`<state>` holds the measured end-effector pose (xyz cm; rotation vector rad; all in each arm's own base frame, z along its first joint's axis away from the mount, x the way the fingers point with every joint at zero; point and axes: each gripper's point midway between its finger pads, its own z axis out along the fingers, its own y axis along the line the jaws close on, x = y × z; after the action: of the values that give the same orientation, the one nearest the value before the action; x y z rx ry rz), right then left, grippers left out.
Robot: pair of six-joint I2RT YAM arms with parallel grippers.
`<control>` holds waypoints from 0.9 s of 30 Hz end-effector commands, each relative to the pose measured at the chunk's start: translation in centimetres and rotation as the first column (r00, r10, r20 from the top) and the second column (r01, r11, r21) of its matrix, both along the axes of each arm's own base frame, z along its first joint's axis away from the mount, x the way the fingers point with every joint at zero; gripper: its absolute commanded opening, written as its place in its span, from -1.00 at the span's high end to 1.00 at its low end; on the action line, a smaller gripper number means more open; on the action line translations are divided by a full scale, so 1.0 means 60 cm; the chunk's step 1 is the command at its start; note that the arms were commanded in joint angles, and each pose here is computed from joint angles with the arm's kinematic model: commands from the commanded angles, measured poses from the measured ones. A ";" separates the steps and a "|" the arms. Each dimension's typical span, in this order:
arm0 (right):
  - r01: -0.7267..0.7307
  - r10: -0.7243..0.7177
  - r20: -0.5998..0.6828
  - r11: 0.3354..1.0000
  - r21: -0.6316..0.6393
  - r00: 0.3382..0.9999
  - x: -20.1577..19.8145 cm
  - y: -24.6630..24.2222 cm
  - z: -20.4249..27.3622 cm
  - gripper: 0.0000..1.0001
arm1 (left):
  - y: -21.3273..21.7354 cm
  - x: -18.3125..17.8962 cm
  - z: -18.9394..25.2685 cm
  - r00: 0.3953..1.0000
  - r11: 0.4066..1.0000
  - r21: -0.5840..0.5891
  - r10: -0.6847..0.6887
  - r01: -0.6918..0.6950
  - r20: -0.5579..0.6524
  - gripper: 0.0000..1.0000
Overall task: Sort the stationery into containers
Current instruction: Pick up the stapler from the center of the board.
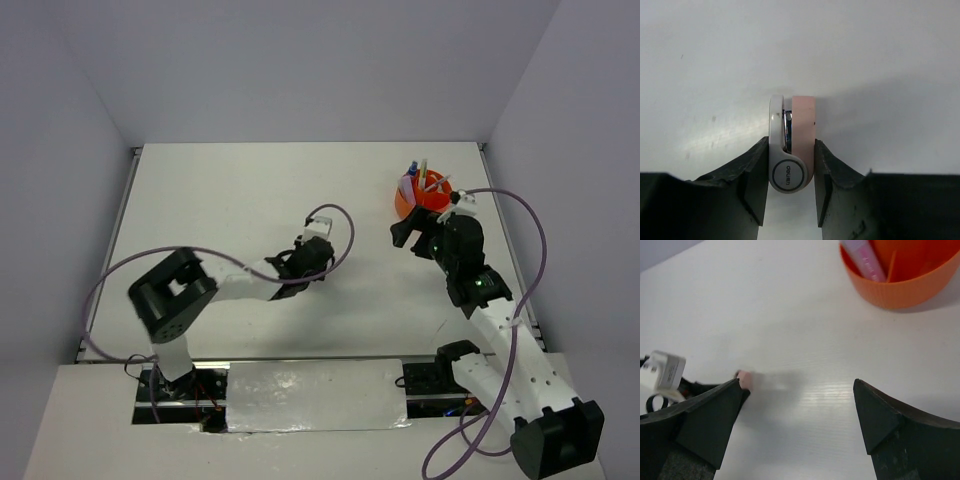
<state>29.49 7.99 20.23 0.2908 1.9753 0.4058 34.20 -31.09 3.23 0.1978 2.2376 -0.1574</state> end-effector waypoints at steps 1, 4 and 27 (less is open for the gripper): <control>-0.095 0.077 0.097 0.977 0.191 0.992 -0.008 0.047 0.036 -0.99 | -0.038 -0.032 0.146 0.959 0.963 -0.211 -0.111 0.168 0.259 1.00; -0.201 0.166 0.129 0.917 0.344 0.978 -0.026 0.103 0.040 -0.99 | -0.047 -0.090 0.194 0.898 0.893 -0.284 -0.234 0.350 0.372 1.00; -0.327 0.348 0.055 0.800 0.503 0.936 -0.125 0.332 0.005 0.32 | -0.022 -0.233 0.329 0.657 0.630 -0.349 -0.355 0.694 0.665 0.99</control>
<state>21.62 27.27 18.80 0.2633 1.9855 1.1502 20.41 -32.12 18.24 0.5384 1.5619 -0.9605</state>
